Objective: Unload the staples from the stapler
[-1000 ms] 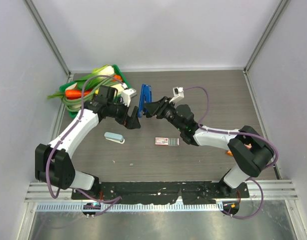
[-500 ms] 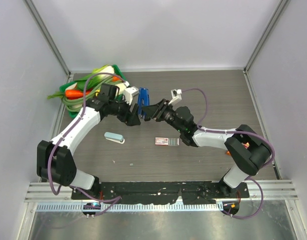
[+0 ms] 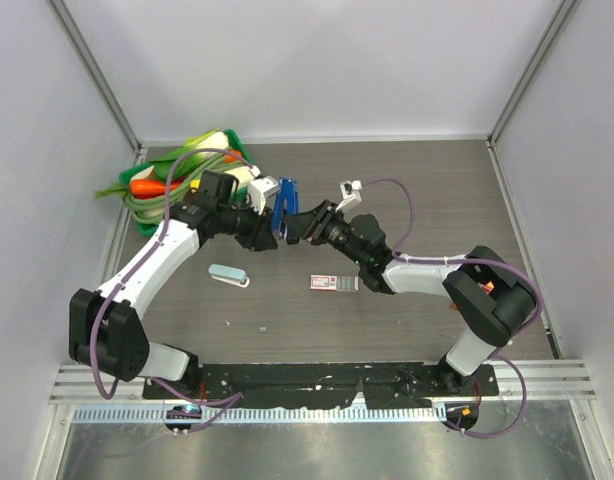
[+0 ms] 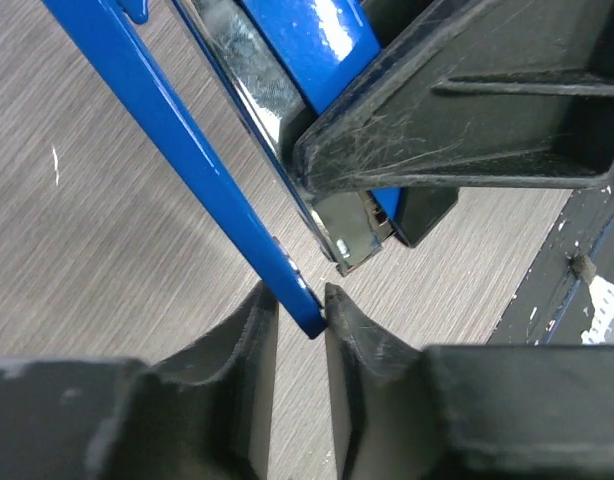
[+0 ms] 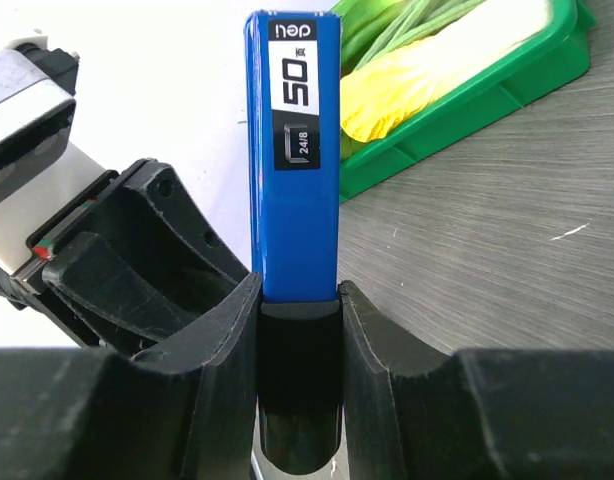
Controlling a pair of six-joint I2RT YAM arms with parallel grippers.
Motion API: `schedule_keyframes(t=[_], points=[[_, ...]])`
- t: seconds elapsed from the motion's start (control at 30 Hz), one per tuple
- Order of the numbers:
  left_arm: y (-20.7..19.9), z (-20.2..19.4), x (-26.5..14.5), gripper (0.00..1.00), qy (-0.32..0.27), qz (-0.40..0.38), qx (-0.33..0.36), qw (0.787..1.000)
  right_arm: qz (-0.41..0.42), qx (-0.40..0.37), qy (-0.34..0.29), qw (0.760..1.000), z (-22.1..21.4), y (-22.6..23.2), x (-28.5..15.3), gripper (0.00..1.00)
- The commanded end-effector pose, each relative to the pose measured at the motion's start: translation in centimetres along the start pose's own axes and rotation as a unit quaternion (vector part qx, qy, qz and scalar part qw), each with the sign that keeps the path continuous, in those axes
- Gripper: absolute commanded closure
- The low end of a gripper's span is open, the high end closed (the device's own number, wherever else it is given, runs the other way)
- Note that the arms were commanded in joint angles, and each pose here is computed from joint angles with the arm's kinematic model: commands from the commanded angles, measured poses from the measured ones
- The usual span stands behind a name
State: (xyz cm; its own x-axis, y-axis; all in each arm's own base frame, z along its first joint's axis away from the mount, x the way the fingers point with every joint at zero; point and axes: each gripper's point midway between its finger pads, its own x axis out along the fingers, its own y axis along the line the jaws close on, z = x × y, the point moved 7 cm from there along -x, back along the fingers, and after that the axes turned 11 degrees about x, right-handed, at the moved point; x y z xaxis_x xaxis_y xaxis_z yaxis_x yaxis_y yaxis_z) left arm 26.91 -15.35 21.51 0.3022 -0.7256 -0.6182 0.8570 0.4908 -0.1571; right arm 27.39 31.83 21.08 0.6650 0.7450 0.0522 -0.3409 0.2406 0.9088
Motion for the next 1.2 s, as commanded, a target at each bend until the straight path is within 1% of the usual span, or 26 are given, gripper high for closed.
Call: schedule_keyframes(t=[0.0, 0.03, 0.07, 0.13, 0.23, 0.33, 0.37, 0.4, 0.47, 0.53, 0.57, 0.6, 0.63, 0.7, 0.83, 1.03, 1.17], points=[[0.5, 1.1, -1.1, 0.78, -0.03, 0.039, 0.048, 0.998, 0.066, -0.012, 0.012, 0.998, -0.1, 2.5, -0.5, 0.99], [0.5, 0.8, -1.1, 0.82, -0.026, 0.046, 0.061, 0.997, 0.063, -0.019, 0.016, 0.998, -0.2, 2.3, -0.6, 0.99], [0.7, 0.6, -1.2, 0.89, -0.02, 0.061, 0.066, 0.996, 0.063, -0.023, 0.026, 0.997, -0.4, 2.2, -0.7, 0.99], [1.0, 0.1, -1.1, 0.96, -0.009, 0.077, 0.08, 0.994, 0.061, -0.028, 0.034, 0.997, -0.6, 2.0, -0.7, 0.99], [1.5, -0.6, -1.1, 0.99, 0.008, 0.112, 0.098, 0.989, 0.064, -0.031, 0.053, 0.996, -1.1, 1.8, -0.6, 0.99], [2.1, -1.2, -1.2, 1.0, 0.023, 0.148, 0.116, 0.982, 0.07, -0.037, 0.068, 0.995, -1.3, 1.7, -0.5, 0.99], [2.1, -1.1, -1.3, 1.0, 0.023, 0.156, 0.131, 0.979, 0.072, -0.04, 0.072, 0.994, -1.3, 1.7, -0.5, 0.99], [2.6, -1.3, -1.4, 1.0, 0.035, 0.176, 0.139, 0.974, 0.074, -0.05, 0.084, 0.992, -1.5, 1.5, -0.5, 0.99], [2.7, -1.6, -1.2, 1.0, 0.044, 0.191, 0.162, 0.967, 0.076, -0.066, 0.099, 0.99, -1.6, 1.4, -0.4, 0.99], [3.3, -2.0, -1.3, 1.0, 0.067, 0.222, 0.181, 0.956, 0.075, -0.109, 0.125, 0.983, -1.7, 0.7, -0.6, 0.99], [3.4, -1.8, -1.1, 1.0, 0.078, 0.233, 0.22, 0.944, 0.063, -0.125, 0.136, 0.981, -1.7, 0.2, -1.0, 0.99], [3.6, -1.8, -1.0, 1.0, 0.088, 0.243, 0.237, 0.936, 0.057, -0.157, 0.139, 0.976, -1.5, -0.5, -1.3, 0.99], [4.0, -2.0, -1.2, 1.0, 0.105, 0.264, 0.249, 0.926, 0.056, -0.163, 0.148, 0.974, -1.5, -0.9, -1.7, 0.99], [4.0, -1.9, -1.1, 1.0, 0.113, 0.265, 0.27, 0.919, 0.044, -0.171, 0.162, 0.971, -1.5, -1.7, -2.4, 0.99], [3.4, -2.3, -0.3, 1.0, 0.125, 0.265, 0.299, 0.908, 0.032, -0.187, 0.163, 0.968, -1.0, -2.6, -3.7, 0.99], [2.3, -3.6, 0.9, 1.0, 0.151, 0.264, 0.35, 0.886, 0.026, -0.179, 0.155, 0.971, -1.0, -3.3, -5.1, 0.99], [2.3, -3.7, 0.9, 1.0, 0.158, 0.269, 0.356, 0.881, 0.031, -0.168, 0.133, 0.976, -0.8, -3.6, -5.5, 0.99]])
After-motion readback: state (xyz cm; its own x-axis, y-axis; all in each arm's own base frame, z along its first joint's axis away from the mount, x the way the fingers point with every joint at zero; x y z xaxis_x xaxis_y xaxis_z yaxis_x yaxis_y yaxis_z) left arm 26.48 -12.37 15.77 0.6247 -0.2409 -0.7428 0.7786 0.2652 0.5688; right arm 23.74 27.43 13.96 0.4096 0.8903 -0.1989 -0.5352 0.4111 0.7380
